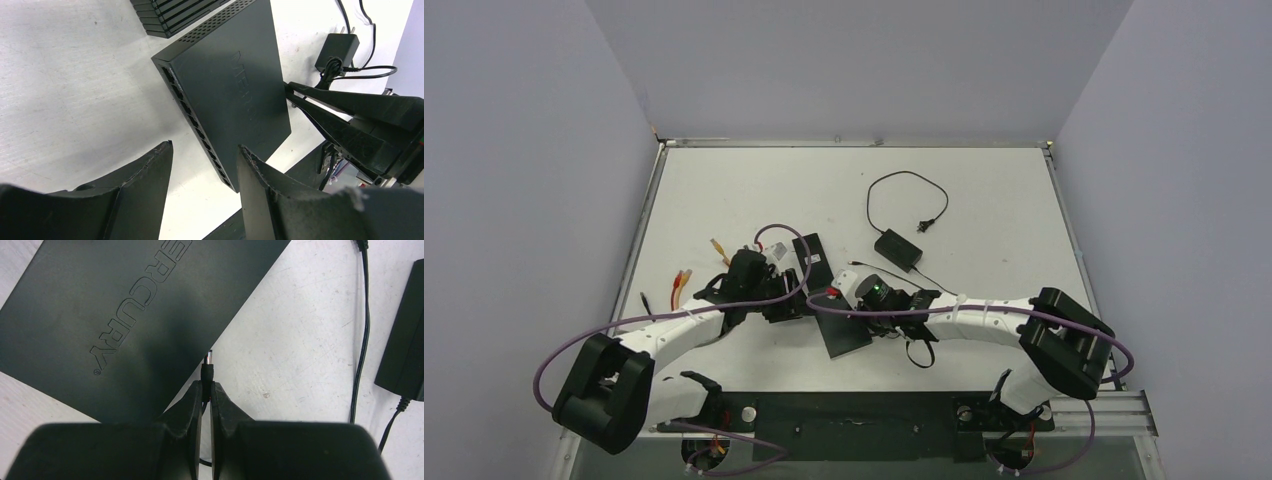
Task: Insert the plug into the switch port
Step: Insert the power into the switch port.
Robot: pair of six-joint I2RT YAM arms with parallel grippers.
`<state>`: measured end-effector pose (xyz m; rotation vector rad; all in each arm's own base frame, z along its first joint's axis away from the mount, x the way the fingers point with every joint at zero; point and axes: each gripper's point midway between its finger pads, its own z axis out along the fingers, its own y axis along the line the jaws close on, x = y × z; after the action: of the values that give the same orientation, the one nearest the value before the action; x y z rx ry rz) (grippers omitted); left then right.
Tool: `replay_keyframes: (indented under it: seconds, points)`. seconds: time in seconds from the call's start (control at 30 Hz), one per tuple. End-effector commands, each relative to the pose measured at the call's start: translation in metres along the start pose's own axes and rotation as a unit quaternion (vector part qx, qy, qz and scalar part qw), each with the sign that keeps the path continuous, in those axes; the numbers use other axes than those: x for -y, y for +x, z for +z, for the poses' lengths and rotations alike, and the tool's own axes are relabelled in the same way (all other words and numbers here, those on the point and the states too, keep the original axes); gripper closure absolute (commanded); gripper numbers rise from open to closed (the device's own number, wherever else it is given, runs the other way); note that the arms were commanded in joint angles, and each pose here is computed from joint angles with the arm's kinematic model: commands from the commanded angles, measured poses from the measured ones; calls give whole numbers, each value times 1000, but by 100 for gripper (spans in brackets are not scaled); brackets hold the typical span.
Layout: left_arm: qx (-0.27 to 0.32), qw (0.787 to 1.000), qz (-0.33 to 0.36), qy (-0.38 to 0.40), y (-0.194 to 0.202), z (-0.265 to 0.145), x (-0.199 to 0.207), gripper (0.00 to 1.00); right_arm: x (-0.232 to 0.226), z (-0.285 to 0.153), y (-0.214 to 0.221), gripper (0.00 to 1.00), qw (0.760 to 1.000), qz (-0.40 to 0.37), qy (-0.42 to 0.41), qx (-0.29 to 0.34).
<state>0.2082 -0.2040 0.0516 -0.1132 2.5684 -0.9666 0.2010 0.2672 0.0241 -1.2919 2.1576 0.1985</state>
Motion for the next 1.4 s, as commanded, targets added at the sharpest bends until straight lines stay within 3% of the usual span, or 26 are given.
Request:
replay_keyframes:
  seconds: [0.0, 0.53, 1.0, 1.37]
  points:
    - [27, 1000, 9, 12, -15, 2, 6, 53, -12, -3, -25, 100, 998, 22, -13, 52]
    - [40, 999, -10, -31, -20, 1, -10, 53, -84, -14, -49, 100, 991, 0, -92, 100]
    - [72, 995, 8, -66, -36, -4, -20, 52, -18, -1, -31, 100, 997, 20, 5, 76]
    - [79, 995, 22, -59, -54, 9, -13, 52, -2, 17, -39, 100, 996, 12, 21, 88]
